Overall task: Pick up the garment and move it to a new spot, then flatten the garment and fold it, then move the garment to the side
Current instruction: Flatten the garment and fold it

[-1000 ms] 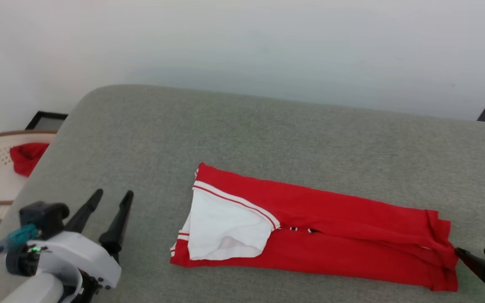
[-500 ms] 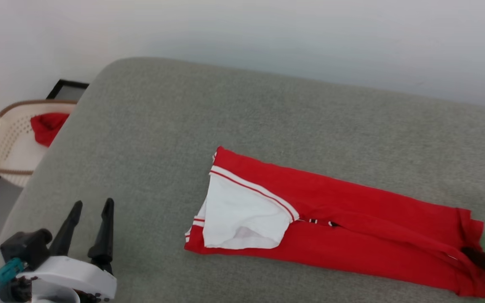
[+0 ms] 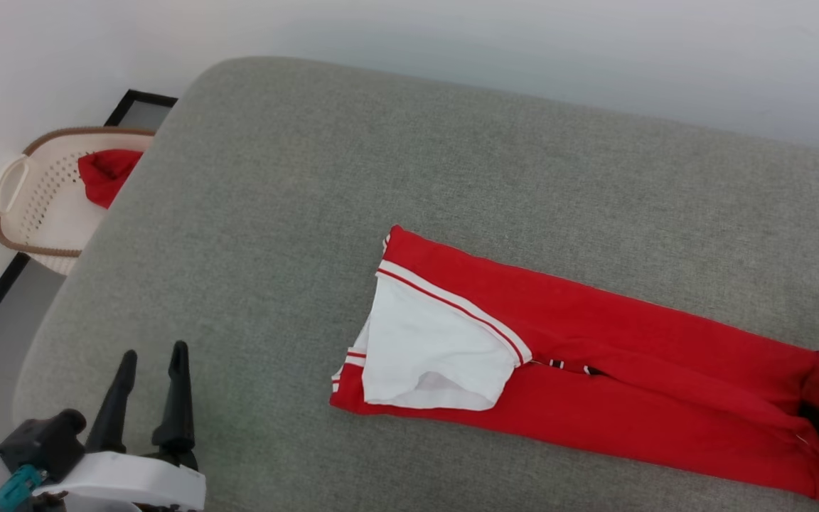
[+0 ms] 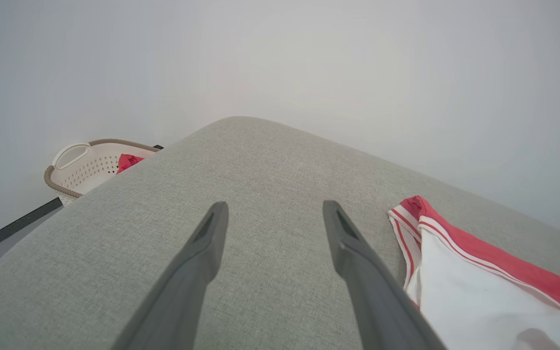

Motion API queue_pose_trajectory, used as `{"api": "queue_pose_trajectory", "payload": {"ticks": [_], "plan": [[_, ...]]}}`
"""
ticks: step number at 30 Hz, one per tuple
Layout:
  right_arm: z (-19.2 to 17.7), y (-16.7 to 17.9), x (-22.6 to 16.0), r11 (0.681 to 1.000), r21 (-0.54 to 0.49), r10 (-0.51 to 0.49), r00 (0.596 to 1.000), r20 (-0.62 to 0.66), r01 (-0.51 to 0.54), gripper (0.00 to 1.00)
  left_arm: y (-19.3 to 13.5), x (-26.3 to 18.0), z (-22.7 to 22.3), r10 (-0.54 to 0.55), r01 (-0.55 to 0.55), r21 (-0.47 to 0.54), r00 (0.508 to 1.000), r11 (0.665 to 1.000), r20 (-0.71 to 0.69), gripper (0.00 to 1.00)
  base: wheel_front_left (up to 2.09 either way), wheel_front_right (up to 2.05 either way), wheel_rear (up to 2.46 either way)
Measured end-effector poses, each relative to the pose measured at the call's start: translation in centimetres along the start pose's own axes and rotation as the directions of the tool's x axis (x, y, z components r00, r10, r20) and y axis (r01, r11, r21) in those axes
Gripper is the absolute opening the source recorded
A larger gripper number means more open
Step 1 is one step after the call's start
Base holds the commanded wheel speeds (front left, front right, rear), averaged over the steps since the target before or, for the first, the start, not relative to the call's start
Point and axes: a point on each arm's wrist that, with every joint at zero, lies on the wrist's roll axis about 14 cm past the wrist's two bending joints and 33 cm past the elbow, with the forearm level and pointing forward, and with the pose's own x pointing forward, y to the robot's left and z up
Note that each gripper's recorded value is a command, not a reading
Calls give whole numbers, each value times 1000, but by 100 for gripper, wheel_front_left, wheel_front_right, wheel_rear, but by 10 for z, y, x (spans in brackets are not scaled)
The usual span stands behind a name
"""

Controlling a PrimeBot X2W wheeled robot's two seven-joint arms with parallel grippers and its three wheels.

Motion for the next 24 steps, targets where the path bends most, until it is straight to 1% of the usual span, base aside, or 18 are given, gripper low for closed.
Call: {"api": "queue_pose_trajectory", "payload": {"ticks": [2,6,13,17,21,24], "plan": [[1,6,3,1000,-3,18,1000,-9,-18,0,2,0,0,10,-10,-4,1000,1000,7,100,0,0,0],[4,4,1,1000,7,21,1000,1,-21,0,4,0,0,18,-18,1,1000,1000,16,100,0,0,0],[9,-9,-10,1000,18,-8,999,47,7,0,-4,4,0,-9,9,5,1000,1000,28,100,0,0,0],[10,-32,-25,997,33,-68,995,76,66,0,-12,6,-1,-38,38,4,999,999,30,100,0,0,0],[2,-58,-39,990,73,-127,988,88,121,0,-26,8,-6,-81,81,-2,997,997,18,100,0,0,0],[3,-75,-52,982,103,-169,978,119,157,0,-40,11,-8,-124,124,-3,992,992,15,100,0,0,0]]}}
